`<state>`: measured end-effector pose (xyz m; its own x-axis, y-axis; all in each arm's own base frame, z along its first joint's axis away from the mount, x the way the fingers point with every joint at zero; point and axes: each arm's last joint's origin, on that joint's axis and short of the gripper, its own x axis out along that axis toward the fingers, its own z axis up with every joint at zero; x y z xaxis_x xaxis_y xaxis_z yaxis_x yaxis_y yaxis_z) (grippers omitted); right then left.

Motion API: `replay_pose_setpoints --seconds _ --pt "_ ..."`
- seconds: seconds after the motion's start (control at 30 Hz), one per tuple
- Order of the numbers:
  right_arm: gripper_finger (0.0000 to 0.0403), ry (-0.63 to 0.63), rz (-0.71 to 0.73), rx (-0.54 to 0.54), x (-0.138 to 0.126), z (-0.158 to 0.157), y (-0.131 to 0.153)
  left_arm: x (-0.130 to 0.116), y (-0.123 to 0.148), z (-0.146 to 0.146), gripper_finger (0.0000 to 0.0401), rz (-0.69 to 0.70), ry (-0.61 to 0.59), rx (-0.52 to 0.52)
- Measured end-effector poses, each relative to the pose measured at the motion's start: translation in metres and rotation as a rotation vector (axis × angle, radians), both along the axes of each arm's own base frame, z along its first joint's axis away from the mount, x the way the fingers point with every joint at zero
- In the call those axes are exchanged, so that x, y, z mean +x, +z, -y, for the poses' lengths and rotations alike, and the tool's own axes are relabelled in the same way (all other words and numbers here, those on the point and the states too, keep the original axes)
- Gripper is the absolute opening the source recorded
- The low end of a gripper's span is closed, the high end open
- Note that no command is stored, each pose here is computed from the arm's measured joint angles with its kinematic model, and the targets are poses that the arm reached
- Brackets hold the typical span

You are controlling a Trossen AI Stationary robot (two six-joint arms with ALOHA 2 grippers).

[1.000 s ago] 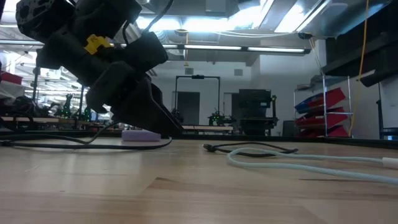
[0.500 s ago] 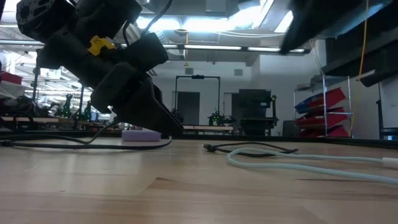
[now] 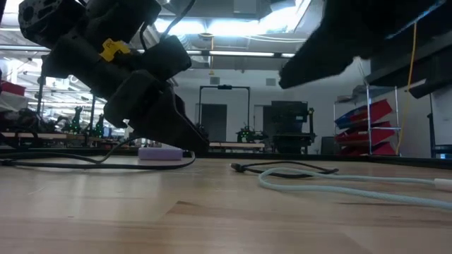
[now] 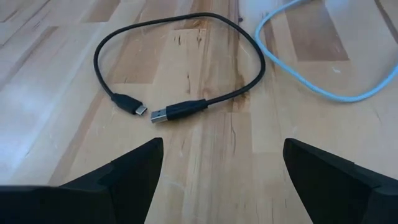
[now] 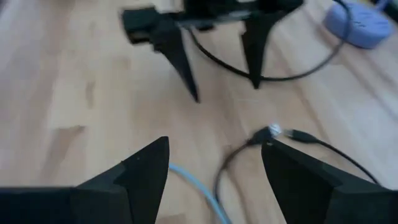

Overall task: Insert USB
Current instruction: Insert the right black usb cable into the white outlet extension

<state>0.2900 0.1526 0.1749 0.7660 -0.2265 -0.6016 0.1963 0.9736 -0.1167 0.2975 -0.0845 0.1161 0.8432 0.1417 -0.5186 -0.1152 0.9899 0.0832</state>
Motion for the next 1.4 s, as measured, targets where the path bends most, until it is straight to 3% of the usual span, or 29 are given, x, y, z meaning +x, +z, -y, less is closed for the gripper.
replay_pose_setpoints --seconds 0.17,0.33,0.5,0.6,0.7,0.87,1.0,1.1,1.4 --pt "0.0236 -0.018 -0.170 -0.146 -0.009 0.016 -0.011 0.000 0.001 -0.002 0.0315 0.018 0.085 -0.026" --pt "0.0236 0.015 -0.293 -0.025 0.005 0.051 -0.015 0.000 0.001 -0.004 0.0315 0.022 0.116 0.037" --pt "0.0236 0.035 -0.318 0.005 0.018 0.086 -0.014 0.001 0.001 -0.008 0.0315 -0.002 0.088 0.146" --pt "0.0236 0.094 -0.299 0.140 0.028 0.096 -0.006 0.001 0.001 -0.008 0.0315 -0.010 0.066 0.184" --pt "0.0236 0.027 -0.276 0.195 0.041 0.096 -0.004 0.002 0.001 -0.012 0.0315 -0.020 0.058 0.222" --pt "0.0236 0.015 -0.251 0.084 0.066 0.077 0.001 0.007 -0.007 -0.022 0.0315 -0.038 0.058 0.282" --pt "0.0236 -0.058 -0.267 0.103 0.084 0.073 -0.005 0.012 -0.020 -0.031 0.0315 -0.063 0.016 0.301" --pt "0.0236 -0.153 -0.312 0.055 0.087 0.075 -0.017 0.014 -0.023 -0.034 0.0315 -0.058 0.025 0.298" --pt "0.0236 -0.256 -0.310 0.140 0.092 0.073 -0.033 0.015 -0.021 -0.035 0.0315 -0.053 -0.026 0.361"
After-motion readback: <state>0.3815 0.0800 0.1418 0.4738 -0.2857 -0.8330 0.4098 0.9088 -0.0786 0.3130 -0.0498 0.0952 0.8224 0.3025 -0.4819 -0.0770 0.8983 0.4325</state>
